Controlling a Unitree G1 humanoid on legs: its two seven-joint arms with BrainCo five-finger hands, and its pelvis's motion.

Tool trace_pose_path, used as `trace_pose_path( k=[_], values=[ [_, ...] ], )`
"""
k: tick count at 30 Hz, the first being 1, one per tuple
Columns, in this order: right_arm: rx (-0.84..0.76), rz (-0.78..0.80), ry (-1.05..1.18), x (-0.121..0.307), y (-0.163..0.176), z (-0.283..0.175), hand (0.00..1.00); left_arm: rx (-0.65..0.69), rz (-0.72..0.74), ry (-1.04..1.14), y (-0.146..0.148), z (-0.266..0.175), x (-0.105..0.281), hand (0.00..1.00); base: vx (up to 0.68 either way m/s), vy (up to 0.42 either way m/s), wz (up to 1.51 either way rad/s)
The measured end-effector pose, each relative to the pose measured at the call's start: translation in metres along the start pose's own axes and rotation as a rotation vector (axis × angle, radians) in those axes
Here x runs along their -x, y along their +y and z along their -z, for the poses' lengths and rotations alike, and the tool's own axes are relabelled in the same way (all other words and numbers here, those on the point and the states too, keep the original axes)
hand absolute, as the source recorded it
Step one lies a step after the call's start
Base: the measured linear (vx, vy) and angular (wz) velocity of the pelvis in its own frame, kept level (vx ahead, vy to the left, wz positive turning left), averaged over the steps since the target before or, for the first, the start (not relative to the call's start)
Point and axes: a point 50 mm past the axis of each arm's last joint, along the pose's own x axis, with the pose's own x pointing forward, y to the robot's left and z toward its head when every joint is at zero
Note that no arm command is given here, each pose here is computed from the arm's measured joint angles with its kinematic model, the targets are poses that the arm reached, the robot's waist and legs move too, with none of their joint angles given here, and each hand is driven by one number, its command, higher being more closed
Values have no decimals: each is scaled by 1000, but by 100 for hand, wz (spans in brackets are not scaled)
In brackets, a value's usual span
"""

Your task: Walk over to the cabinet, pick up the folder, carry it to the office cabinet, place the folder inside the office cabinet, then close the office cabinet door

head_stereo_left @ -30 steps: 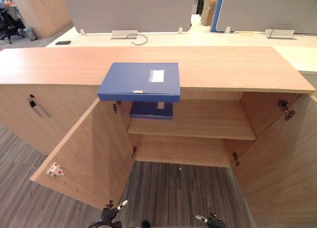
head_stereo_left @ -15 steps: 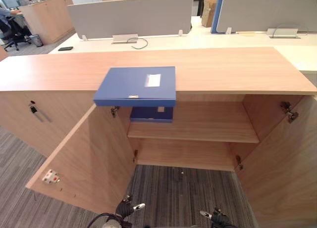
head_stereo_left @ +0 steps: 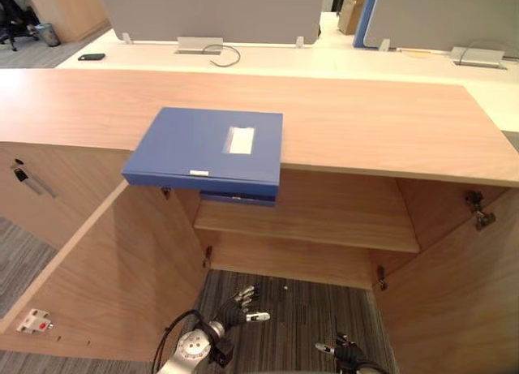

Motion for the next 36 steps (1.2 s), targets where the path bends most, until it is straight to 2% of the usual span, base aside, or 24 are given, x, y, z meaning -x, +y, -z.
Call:
trace_pose_path(
  k=[2,5,12,21,25,26,29,33,36],
  values=[
    [24,-5,-18,-2,-2,-8,0,-29,31,-36,1,-11,-1,0,-218,7,-10],
    [64,41,-4,-1,-22,-9,0,-51,126,-87,-15,-23,-4,0,-40,47,-10],
    [48,44,21,-2,-23,-7,0,-122,243,-216,-23,-58,4,0,42,91,1],
    [72,17,33,-3,-20,-6,0,-80,437,-238,-27,-74,24,0,-47,66,0],
    [86,6,36,-2,-20,-4,0,-246,603,-134,-12,-91,38,0,-113,23,0],
    [90,0,36,-2,-19,-4,0,-313,687,-86,-7,-103,44,0,-87,18,-2],
    [131,-25,24,-2,-18,-7,0,-450,816,-16,5,-138,57,0,-41,21,-7],
    [168,-46,16,-2,-15,-8,0,-542,867,-63,6,-178,65,0,13,11,-1],
    [163,-64,16,-1,-11,-5,0,-563,918,-135,-4,-201,73,0,52,17,1]
  ],
)
